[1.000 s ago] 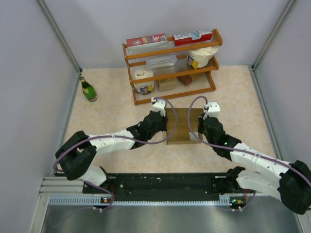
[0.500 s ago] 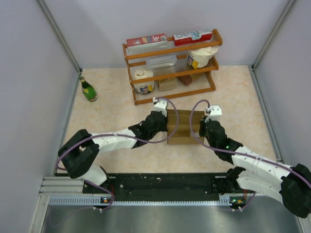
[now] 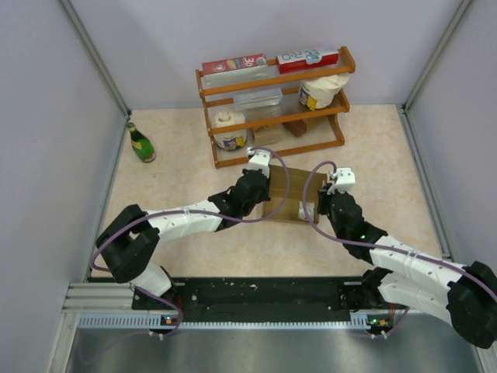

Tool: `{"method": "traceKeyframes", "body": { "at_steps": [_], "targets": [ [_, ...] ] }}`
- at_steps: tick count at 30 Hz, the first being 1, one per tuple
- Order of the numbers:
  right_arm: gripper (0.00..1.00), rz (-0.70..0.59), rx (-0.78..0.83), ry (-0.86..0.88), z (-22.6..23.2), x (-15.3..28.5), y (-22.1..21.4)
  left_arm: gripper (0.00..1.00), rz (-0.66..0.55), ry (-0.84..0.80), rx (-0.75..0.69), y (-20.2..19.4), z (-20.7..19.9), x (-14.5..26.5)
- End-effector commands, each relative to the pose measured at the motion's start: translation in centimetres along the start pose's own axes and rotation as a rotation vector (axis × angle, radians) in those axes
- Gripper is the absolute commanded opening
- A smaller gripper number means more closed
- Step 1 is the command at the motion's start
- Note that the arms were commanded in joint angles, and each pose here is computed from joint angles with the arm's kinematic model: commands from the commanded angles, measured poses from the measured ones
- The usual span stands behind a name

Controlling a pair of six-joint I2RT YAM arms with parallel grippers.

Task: Fold the paper box

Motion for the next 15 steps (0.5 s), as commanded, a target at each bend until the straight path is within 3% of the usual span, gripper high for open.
{"method": "traceKeyframes", "body": {
  "at_steps": [1,6,15],
  "targets": [
    [0.00,-0.119,-0.087,0.238,3.3,0.4,1.9,0.04,-0.016,-0.238,0.100,1.4,-4.3,0.2],
    [0.00,-0.113,-0.100,0.234,3.2,0.6,1.2,0.13,0.037,-0.263,0.177,-0.3,-4.3,0.3],
    [0.00,-0.116,-0.104,0.231,3.0,0.9,1.1,0.13,0.081,-0.281,0.215,-1.3,-4.4,0.2]
  ]
}}
Point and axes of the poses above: each gripper's point midway between its finger pads, its own x axis back along the fingers, its own z axis along the line the jaws close on, y = z × x, the point moved 9 cm from there along x, back along the fingers, and after that the axes turned 7 degrees about x, right-handed, at the moved point
